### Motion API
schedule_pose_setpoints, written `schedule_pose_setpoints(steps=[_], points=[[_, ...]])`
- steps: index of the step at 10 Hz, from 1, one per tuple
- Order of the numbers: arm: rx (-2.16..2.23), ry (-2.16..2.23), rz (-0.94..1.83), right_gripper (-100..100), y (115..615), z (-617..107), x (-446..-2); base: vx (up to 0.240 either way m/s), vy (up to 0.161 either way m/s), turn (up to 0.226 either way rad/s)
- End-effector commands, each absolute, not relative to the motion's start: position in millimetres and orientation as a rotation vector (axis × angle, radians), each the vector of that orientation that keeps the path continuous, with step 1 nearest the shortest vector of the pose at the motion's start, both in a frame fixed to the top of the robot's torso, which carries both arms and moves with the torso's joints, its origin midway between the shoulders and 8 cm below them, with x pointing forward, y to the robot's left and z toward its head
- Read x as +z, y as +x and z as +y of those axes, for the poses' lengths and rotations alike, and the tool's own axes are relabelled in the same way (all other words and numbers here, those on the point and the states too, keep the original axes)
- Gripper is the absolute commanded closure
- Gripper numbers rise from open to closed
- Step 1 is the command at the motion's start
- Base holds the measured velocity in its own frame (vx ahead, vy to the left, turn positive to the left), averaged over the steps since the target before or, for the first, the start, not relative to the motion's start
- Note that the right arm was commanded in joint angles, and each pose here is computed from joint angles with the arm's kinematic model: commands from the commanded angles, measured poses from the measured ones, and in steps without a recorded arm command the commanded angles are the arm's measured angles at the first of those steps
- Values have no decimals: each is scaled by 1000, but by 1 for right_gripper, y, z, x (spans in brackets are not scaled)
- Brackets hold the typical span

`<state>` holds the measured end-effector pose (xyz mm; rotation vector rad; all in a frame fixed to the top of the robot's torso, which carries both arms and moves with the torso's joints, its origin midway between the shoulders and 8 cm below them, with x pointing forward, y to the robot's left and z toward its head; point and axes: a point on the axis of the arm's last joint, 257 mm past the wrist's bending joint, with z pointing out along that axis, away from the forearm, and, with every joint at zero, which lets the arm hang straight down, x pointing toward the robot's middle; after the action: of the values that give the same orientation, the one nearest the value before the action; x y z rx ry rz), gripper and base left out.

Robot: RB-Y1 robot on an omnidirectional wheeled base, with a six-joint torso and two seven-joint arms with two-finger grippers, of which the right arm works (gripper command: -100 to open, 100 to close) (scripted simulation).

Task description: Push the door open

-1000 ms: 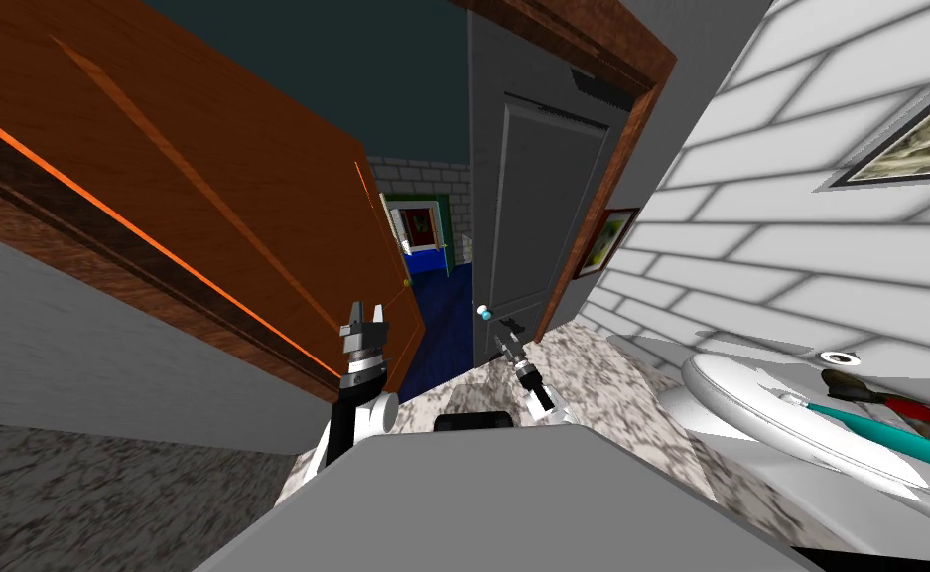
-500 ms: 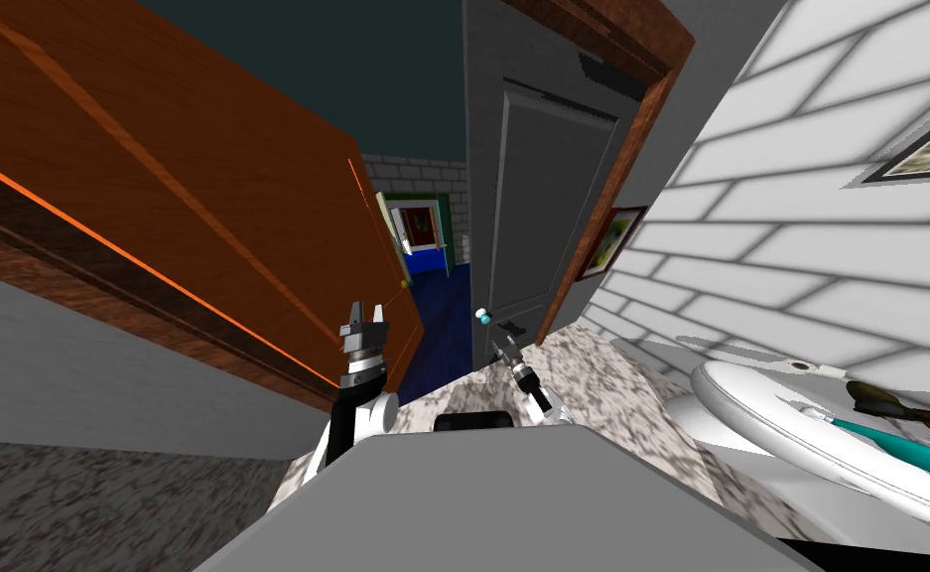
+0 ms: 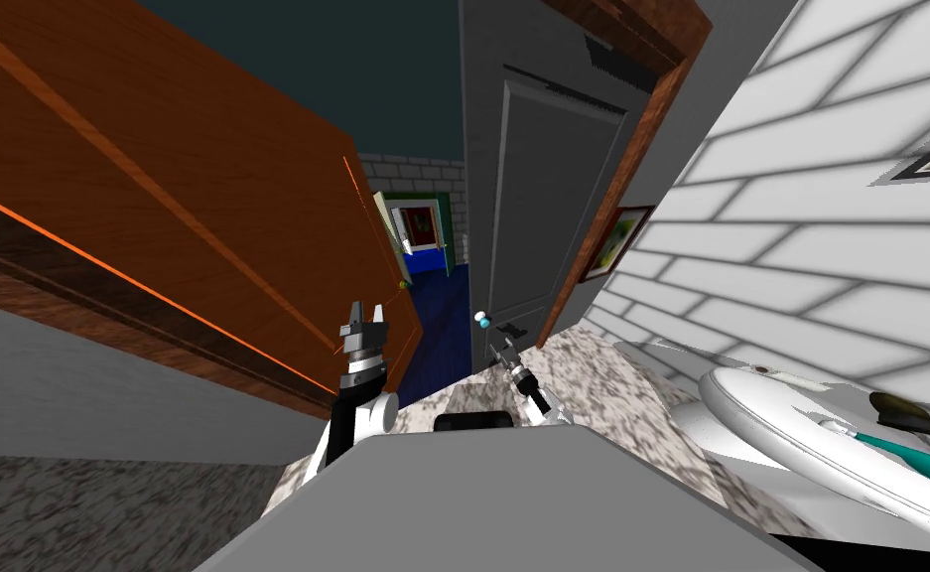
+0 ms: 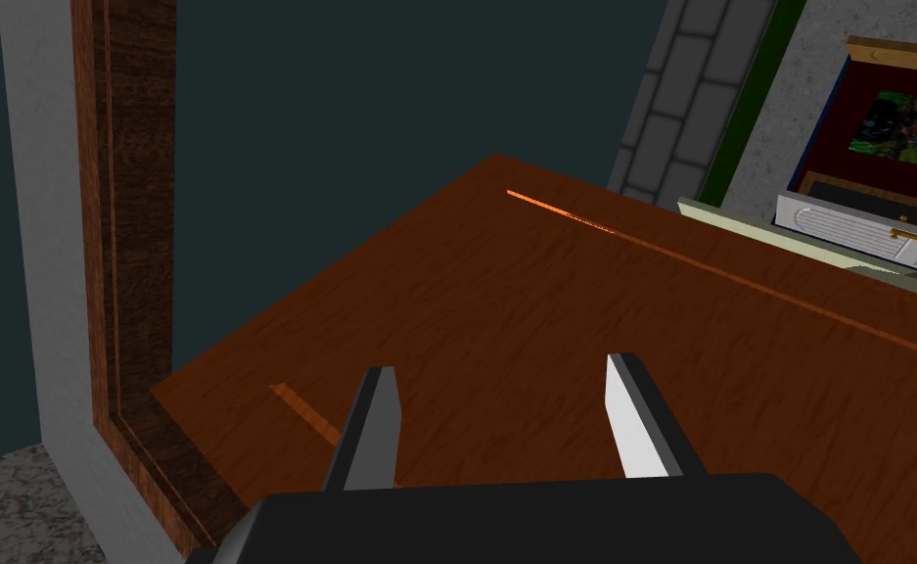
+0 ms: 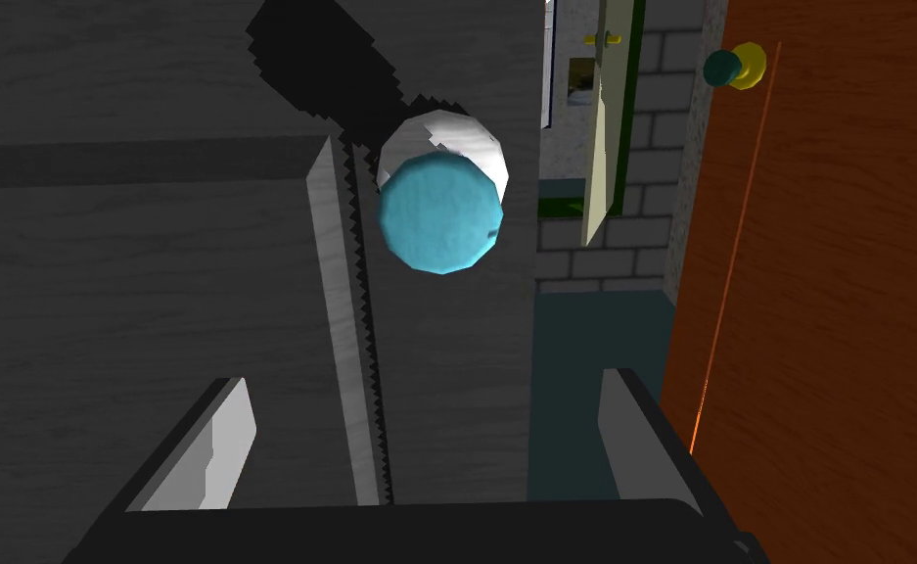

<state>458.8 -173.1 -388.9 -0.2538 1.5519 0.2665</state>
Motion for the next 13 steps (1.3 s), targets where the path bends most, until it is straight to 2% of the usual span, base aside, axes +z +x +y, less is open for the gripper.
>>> schedule_pose_setpoints(steps=[1, 9, 10, 13], points=[[262, -253, 1553, -100, 459, -174, -389, 108, 42, 32], [251, -240, 1556, -100, 459, -174, -391, 172, 50, 22], [251, -240, 1556, 100, 459, -174, -391, -8, -3, -5], [251, -240, 1556, 100, 459, -174, -391, -11, -5, 9]])
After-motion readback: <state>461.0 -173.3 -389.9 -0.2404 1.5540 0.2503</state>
